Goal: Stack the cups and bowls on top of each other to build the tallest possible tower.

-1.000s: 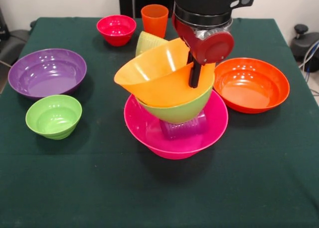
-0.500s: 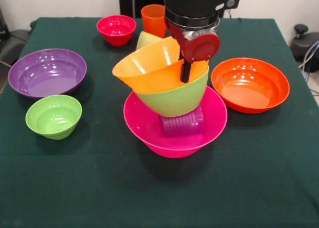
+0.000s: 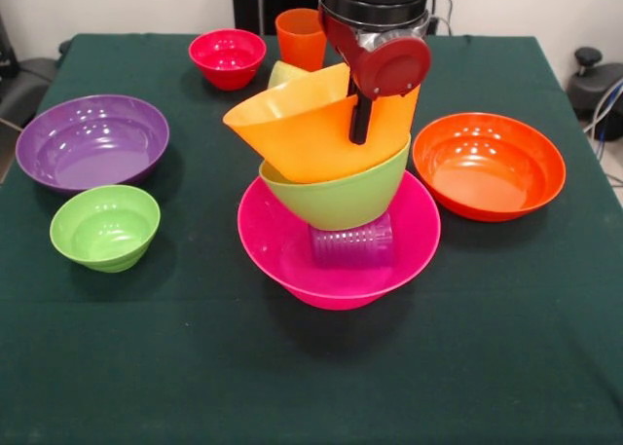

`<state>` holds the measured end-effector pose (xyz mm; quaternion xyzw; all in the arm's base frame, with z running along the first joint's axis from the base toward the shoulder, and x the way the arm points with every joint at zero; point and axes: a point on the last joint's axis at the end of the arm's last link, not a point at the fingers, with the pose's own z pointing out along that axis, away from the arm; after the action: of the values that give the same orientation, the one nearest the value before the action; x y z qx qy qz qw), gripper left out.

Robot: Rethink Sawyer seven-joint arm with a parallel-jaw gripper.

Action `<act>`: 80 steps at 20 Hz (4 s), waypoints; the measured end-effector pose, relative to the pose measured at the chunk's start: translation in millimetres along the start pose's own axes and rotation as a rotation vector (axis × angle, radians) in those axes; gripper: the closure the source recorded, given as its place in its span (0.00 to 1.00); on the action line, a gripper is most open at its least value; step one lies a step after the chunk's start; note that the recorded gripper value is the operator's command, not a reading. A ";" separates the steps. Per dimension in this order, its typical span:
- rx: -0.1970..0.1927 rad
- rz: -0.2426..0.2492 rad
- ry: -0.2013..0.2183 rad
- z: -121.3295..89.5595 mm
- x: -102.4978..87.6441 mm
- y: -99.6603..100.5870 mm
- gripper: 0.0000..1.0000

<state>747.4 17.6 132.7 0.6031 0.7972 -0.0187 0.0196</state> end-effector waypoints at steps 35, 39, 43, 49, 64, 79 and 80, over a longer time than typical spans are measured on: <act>0.003 -0.006 -0.017 -7.5 1.3 -5.2 1.00; -0.003 -0.006 -0.019 -7.0 1.3 -5.3 0.00; -0.015 -0.006 -0.025 -7.0 1.1 -4.9 0.00; -0.037 -0.006 -0.036 -10.5 1.2 -6.7 0.00; -0.055 0.009 -0.051 -32.6 -3.8 -19.9 0.00; -0.047 0.093 -0.066 -41.7 -63.0 -68.7 0.00; -0.048 0.100 -0.078 -40.1 -74.8 -76.3 0.00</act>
<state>694.0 -72.9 177.3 0.6405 0.7648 -0.0220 0.0658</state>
